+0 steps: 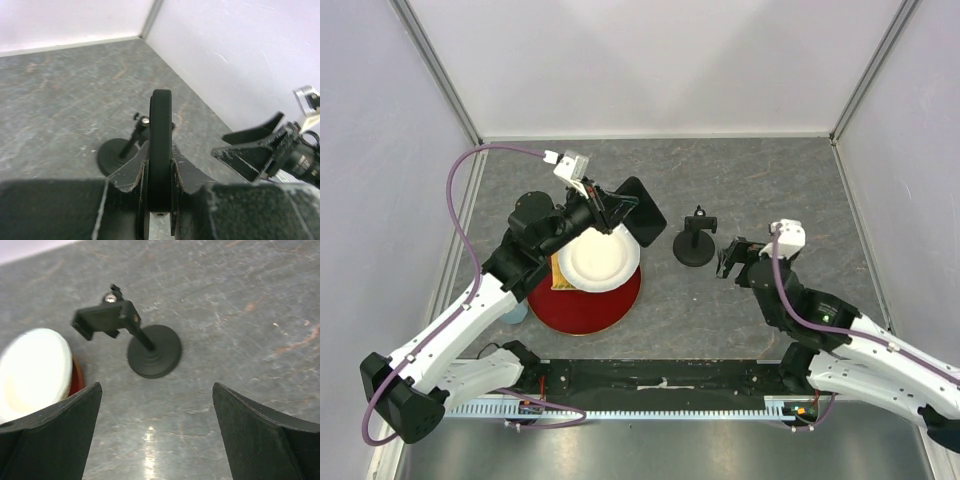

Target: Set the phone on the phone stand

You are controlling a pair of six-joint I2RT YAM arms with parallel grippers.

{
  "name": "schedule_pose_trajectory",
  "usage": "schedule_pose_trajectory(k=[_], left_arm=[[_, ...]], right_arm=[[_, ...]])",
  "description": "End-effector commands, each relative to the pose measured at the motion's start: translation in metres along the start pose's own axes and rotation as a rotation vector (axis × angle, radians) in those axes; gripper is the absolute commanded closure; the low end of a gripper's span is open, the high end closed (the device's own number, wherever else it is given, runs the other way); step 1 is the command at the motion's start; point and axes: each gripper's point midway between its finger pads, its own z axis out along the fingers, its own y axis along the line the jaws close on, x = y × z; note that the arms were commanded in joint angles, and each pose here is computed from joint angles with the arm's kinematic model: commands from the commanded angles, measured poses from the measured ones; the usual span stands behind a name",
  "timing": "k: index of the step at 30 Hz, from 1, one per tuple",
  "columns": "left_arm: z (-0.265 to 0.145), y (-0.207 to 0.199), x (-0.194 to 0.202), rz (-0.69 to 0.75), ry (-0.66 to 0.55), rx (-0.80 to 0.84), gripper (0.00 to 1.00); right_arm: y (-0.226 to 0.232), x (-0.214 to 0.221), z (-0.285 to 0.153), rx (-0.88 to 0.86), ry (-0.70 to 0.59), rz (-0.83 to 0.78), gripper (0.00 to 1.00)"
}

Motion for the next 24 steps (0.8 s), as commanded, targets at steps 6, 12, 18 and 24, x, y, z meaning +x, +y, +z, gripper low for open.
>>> schedule_pose_trajectory(k=[6,12,18,24], left_arm=[[-0.004,0.008,-0.031,0.074,-0.110,-0.069,0.98],[0.002,0.005,-0.021,0.068,-0.074,-0.033,0.98],[0.003,-0.004,-0.018,0.067,-0.063,0.018,0.98],[0.003,-0.008,-0.019,0.063,-0.058,0.036,0.98]], right_arm=[[0.003,0.015,0.021,0.064,0.067,-0.251,0.21],[0.015,0.022,0.058,-0.020,0.113,-0.242,0.39],[0.033,0.013,0.084,-0.138,0.127,-0.272,0.40],[0.032,0.007,0.093,-0.118,0.112,-0.294,0.46]])
